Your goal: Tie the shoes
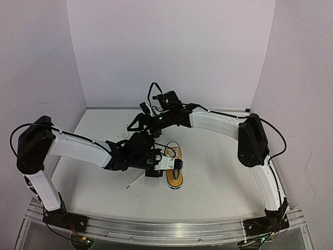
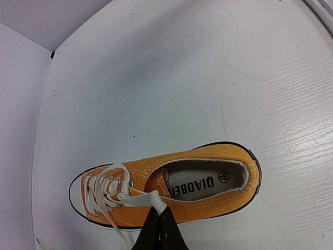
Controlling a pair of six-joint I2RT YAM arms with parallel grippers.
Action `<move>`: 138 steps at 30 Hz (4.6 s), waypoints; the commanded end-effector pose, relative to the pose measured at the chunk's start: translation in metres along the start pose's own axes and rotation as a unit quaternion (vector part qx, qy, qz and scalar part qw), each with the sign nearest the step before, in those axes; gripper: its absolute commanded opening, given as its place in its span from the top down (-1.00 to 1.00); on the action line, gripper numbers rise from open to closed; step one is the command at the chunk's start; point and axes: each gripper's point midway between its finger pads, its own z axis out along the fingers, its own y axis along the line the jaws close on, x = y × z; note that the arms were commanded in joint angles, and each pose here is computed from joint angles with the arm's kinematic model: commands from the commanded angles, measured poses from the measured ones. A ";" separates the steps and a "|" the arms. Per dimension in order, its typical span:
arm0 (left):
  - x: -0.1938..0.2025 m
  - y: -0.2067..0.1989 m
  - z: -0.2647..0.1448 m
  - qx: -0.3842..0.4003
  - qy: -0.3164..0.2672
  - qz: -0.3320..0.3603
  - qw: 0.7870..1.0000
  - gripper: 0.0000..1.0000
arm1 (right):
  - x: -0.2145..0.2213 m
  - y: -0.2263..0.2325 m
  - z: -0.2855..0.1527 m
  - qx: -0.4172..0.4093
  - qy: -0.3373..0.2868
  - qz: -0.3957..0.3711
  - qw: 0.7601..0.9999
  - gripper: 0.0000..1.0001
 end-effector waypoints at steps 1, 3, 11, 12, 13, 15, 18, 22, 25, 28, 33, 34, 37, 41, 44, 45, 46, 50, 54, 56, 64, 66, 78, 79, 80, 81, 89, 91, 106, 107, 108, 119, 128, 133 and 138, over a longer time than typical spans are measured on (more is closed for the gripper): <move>-0.013 0.008 -0.008 -0.015 -0.017 0.006 1.000 1.00 | -0.027 0.031 -0.049 0.006 -0.047 -0.060 0.997 -0.81; -0.014 0.010 -0.007 -0.019 -0.019 0.005 1.000 1.00 | -0.032 0.029 -0.075 0.017 -0.061 -0.066 0.996 -0.80; -0.012 0.022 0.000 -0.050 -0.017 -0.004 0.999 1.00 | -0.006 -0.005 -0.167 0.118 -0.108 -0.073 0.984 -0.61; -0.012 0.025 0.001 -0.054 -0.018 -0.007 0.998 1.00 | 0.001 -0.010 -0.172 0.128 -0.107 -0.069 0.984 -0.57; -0.011 0.026 0.003 -0.055 -0.018 -0.009 0.998 1.00 | 0.010 -0.016 -0.177 0.138 -0.106 -0.065 0.983 -0.52; -0.011 0.031 0.004 -0.061 -0.025 -0.015 0.998 1.00 | 0.028 -0.026 -0.183 0.151 -0.103 -0.053 0.982 -0.46; -0.011 0.037 0.005 -0.067 -0.037 -0.022 0.997 1.00 | 0.053 -0.037 -0.186 0.151 -0.102 -0.035 0.983 -0.38; -0.010 0.045 0.004 -0.077 -0.046 -0.029 0.996 1.00 | 0.082 -0.047 -0.179 0.122 -0.093 0.003 0.988 -0.16; -0.010 0.049 0.004 -0.081 -0.051 -0.036 0.995 1.00 | 0.095 -0.048 -0.169 0.091 -0.090 0.021 0.992 -0.02; -0.007 0.052 0.005 -0.082 -0.056 -0.043 0.994 1.00 | 0.104 -0.049 -0.160 0.085 -0.082 0.026 0.993 0.03; -0.004 0.055 0.007 -0.083 -0.061 -0.052 0.993 1.00 | 0.109 -0.053 -0.146 0.082 -0.068 0.026 0.994 0.09; -0.003 0.054 0.008 -0.083 -0.059 -0.053 0.993 1.00 | 0.110 -0.054 -0.143 0.081 -0.065 0.026 0.994 0.10; 0.000 0.053 0.011 -0.079 -0.053 -0.055 0.994 1.00 | 0.110 -0.052 -0.135 0.074 -0.058 0.023 0.995 0.11; 0.003 0.057 0.011 -0.082 -0.055 -0.061 0.993 1.00 | 0.112 -0.052 -0.128 0.072 -0.051 0.023 0.996 0.17; 0.003 0.061 0.009 -0.087 -0.061 -0.066 0.992 1.00 | 0.113 -0.053 -0.127 0.072 -0.049 0.025 0.996 0.23; 0.003 0.061 0.009 -0.086 -0.061 -0.067 0.992 1.00 | 0.113 -0.053 -0.127 0.072 -0.049 0.026 0.996 0.24; 0.004 0.061 0.009 -0.086 -0.061 -0.067 0.992 1.00 | 0.114 -0.053 -0.126 0.071 -0.048 0.027 0.996 0.24; 0.003 0.060 0.010 -0.083 -0.066 -0.068 0.992 1.00 | 0.115 -0.056 -0.123 0.072 -0.045 0.029 0.996 0.25; 0.001 0.059 0.010 -0.079 -0.069 -0.068 0.992 1.00 | 0.115 -0.059 -0.119 0.071 -0.043 0.029 0.996 0.27; 0.001 0.060 0.010 -0.078 -0.070 -0.069 0.992 1.00 | 0.114 -0.061 -0.116 0.070 -0.041 0.030 0.996 0.31; 0.002 0.059 0.010 -0.076 -0.065 -0.069 0.993 1.00 | 0.111 -0.059 -0.113 0.063 -0.040 0.029 0.997 0.82; 0.003 0.060 0.009 -0.079 -0.060 -0.070 0.993 0.95 | 0.111 -0.058 -0.114 0.065 -0.041 0.031 0.997 1.00; 0.050 0.090 -0.036 -0.134 0.024 -0.121 0.983 0.32 | 0.113 -0.060 -0.120 0.078 -0.048 0.030 0.995 1.00; 0.058 0.096 -0.040 -0.146 0.040 -0.129 0.980 0.29 | 0.112 -0.060 -0.120 0.078 -0.050 0.029 0.995 1.00; 0.068 0.099 -0.043 -0.155 0.060 -0.140 0.976 0.27 | 0.112 -0.059 -0.121 0.079 -0.050 0.028 0.995 1.00; 0.076 0.104 -0.045 -0.162 0.079 -0.149 0.972 0.25 | 0.112 -0.059 -0.121 0.079 -0.051 0.028 0.995 1.00; 0.126 0.074 -0.033 -0.030 0.204 -0.167 0.964 0.18 | 0.112 -0.061 -0.120 0.080 -0.048 0.030 0.995 1.00; 0.126 0.078 -0.034 0.003 0.191 -0.189 0.963 0.14 | 0.112 -0.061 -0.120 0.080 -0.048 0.031 0.995 1.00; 0.134 0.085 -0.016 0.170 0.176 -0.187 0.951 0.20 | 0.112 -0.062 -0.119 0.081 -0.049 0.035 0.995 1.00; 0.134 0.082 -0.015 0.175 0.181 -0.182 0.951 0.20 | 0.112 -0.063 -0.118 0.081 -0.048 0.036 0.995 1.00; 0.135 0.078 -0.012 0.179 0.189 -0.174 0.950 0.21 | 0.112 -0.063 -0.118 0.081 -0.047 0.037 0.995 1.00; 0.170 0.065 -0.002 0.191 0.279 -0.153 0.928 0.24 | 0.110 -0.063 -0.114 0.076 -0.044 0.041 0.995 1.00; 0.188 0.049 -0.002 0.230 0.319 -0.155 0.906 0.40 | 0.109 -0.064 -0.113 0.077 -0.044 0.042 0.995 1.00; 0.188 0.038 -0.006 0.245 0.324 -0.167 0.898 0.77 | 0.110 -0.065 -0.113 0.078 -0.044 0.043 0.995 1.00; 0.168 0.052 -0.011 0.210 0.286 -0.173 0.919 1.00 | 0.109 -0.065 -0.114 0.081 -0.047 0.041 0.995 1.00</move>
